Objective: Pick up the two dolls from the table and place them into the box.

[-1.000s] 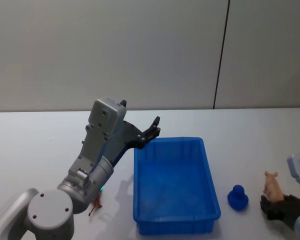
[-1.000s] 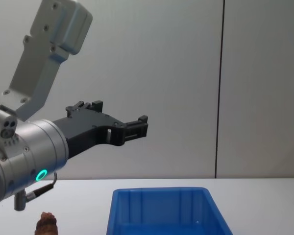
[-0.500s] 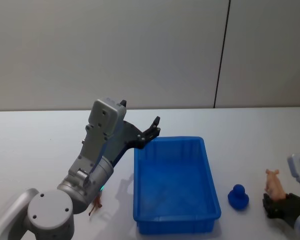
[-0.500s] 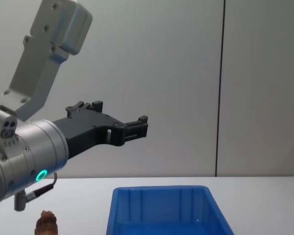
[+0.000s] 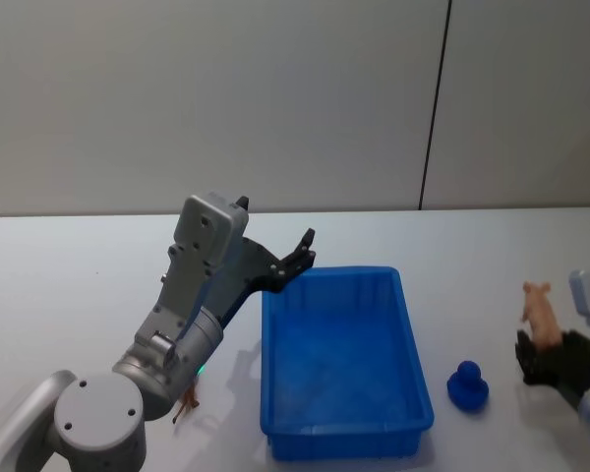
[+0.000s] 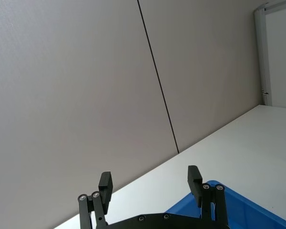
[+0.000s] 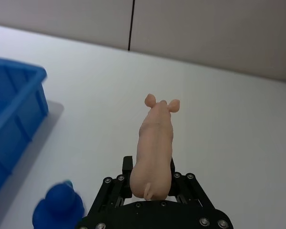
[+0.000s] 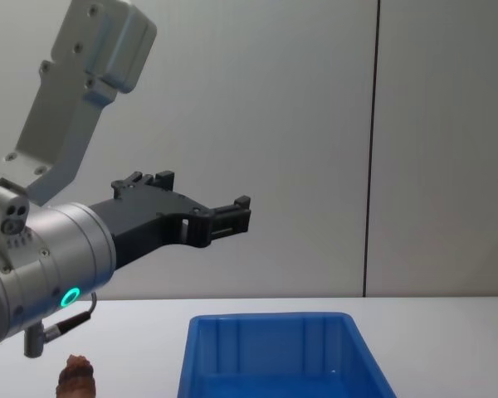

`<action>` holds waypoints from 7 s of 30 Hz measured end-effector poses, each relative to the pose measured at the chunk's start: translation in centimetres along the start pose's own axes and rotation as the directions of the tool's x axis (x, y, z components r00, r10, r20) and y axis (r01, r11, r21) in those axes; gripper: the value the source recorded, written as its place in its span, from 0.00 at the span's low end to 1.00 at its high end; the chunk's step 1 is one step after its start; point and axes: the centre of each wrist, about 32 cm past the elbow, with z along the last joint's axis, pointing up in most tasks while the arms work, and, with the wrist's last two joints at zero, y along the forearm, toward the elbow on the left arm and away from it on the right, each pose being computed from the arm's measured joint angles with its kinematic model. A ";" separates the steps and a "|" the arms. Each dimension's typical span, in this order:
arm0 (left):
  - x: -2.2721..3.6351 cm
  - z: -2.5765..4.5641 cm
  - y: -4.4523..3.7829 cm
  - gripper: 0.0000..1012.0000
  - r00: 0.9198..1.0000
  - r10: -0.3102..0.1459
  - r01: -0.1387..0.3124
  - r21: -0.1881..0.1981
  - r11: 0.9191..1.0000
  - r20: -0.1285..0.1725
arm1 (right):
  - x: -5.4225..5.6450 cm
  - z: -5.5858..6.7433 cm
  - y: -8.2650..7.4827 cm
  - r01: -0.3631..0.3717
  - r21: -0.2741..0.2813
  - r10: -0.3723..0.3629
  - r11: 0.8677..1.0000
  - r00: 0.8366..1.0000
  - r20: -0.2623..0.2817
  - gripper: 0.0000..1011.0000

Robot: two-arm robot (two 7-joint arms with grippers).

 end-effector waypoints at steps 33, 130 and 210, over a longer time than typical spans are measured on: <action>0.00 0.00 0.00 0.99 1.000 0.000 0.000 0.000 1.000 0.000 | -2.8 7.8 0.7 -0.325 0.304 0.318 0.896 0.945 0.073 0.36; 0.00 0.00 0.00 0.99 1.000 0.000 0.000 0.000 1.000 0.000 | 1.9 3.2 -6.6 -0.239 -0.156 0.219 0.958 0.966 -0.137 0.99; 0.00 0.00 0.00 0.99 1.000 0.000 0.000 0.000 1.000 0.000 | -1.3 3.4 1.7 -0.241 -0.138 0.240 0.961 0.970 -0.030 0.38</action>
